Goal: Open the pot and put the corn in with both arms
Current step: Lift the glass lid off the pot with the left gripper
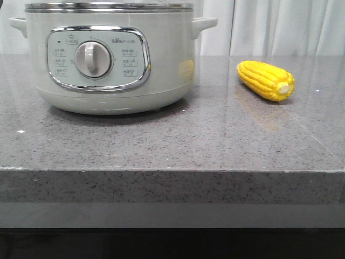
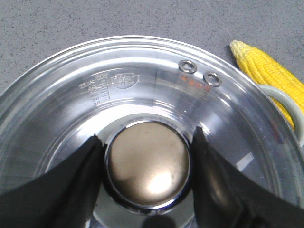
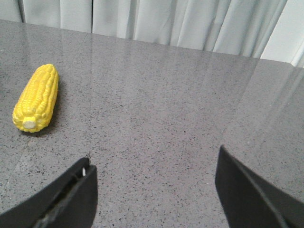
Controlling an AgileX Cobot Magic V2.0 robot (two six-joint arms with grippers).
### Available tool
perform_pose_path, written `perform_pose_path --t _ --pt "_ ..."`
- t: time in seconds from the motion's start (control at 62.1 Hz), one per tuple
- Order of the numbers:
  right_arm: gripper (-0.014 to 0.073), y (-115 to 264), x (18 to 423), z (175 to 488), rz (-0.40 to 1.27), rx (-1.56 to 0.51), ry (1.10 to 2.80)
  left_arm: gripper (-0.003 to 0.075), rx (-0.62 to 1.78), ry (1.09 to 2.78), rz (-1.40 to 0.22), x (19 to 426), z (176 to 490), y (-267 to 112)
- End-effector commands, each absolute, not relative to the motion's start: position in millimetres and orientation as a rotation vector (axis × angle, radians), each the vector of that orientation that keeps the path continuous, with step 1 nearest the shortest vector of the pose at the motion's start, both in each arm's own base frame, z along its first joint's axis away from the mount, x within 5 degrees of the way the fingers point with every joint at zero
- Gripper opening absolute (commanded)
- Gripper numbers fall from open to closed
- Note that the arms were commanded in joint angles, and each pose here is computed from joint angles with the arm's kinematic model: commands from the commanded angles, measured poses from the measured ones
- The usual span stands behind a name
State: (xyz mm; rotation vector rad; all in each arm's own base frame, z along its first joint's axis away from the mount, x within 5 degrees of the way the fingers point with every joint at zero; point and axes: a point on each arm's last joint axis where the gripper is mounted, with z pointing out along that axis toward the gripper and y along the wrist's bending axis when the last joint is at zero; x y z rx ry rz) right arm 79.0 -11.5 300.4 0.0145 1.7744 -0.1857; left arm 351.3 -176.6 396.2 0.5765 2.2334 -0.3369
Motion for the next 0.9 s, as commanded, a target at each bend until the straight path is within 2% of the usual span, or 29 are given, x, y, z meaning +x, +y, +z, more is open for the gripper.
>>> perform_pose_path --t 0.0,0.322,0.596,0.676,0.886 --pt "0.0541 -11 81 318 -0.206 -0.011 1.671 0.0181 0.542 2.104 -0.365 342 428 -174" --pt "0.0541 -11 81 318 -0.206 -0.012 1.67 0.0181 0.509 1.972 -0.379 321 462 -163" --pt "0.0541 -11 81 319 -0.205 -0.013 1.657 0.0181 0.513 1.894 -0.311 275 498 -136" --pt "0.0541 -11 81 319 -0.205 -0.014 1.656 0.0181 0.51 1.879 -0.272 249 500 -121" --pt "0.0541 -11 81 319 -0.199 -0.01 1.656 0.0181 0.488 1.89 -0.278 193 485 -94"
